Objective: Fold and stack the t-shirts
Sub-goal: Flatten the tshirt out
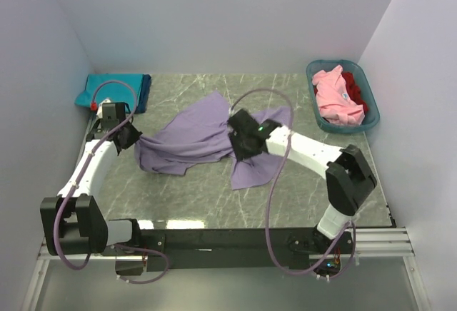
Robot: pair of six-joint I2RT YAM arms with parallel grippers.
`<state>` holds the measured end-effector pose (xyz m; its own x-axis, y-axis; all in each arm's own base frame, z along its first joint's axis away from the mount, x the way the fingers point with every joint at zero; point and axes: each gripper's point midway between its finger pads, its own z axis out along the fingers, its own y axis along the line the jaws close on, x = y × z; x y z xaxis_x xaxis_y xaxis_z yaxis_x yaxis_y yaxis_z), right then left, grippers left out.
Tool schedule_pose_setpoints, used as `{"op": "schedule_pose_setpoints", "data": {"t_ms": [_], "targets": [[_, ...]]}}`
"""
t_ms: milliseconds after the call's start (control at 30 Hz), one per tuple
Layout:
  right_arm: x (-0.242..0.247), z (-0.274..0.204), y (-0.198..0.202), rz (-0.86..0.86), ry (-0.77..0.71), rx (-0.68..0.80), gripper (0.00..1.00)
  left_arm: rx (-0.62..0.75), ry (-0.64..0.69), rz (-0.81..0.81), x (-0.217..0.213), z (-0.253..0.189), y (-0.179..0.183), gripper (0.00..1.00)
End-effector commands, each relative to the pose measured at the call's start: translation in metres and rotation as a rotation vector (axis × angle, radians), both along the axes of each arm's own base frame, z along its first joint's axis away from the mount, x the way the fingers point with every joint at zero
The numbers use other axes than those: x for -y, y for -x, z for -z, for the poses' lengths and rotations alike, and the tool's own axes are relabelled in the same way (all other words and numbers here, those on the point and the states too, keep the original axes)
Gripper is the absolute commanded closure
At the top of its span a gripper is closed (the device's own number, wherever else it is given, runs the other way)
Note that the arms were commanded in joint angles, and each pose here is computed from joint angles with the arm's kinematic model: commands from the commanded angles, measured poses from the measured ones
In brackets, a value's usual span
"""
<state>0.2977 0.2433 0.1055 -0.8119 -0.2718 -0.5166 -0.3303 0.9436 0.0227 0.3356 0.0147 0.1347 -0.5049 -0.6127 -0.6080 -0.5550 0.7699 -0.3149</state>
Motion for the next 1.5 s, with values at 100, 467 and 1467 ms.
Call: {"op": "schedule_pose_setpoints", "data": {"t_ms": [100,467,1467], "targets": [[-0.026,0.048,0.062,-0.196,0.101,-0.137,0.51,0.079,-0.022,-0.004,-0.008,-0.015,-0.012,0.99],[-0.047,0.090,0.086,-0.316,0.265,-0.234,0.53,0.075,-0.031,-0.005,-0.012,-0.014,-0.007,0.99],[0.198,-0.027,0.054,0.490,0.284,-0.028,1.00,0.017,-0.012,-0.013,-0.022,-0.036,-0.151,0.98]]}}
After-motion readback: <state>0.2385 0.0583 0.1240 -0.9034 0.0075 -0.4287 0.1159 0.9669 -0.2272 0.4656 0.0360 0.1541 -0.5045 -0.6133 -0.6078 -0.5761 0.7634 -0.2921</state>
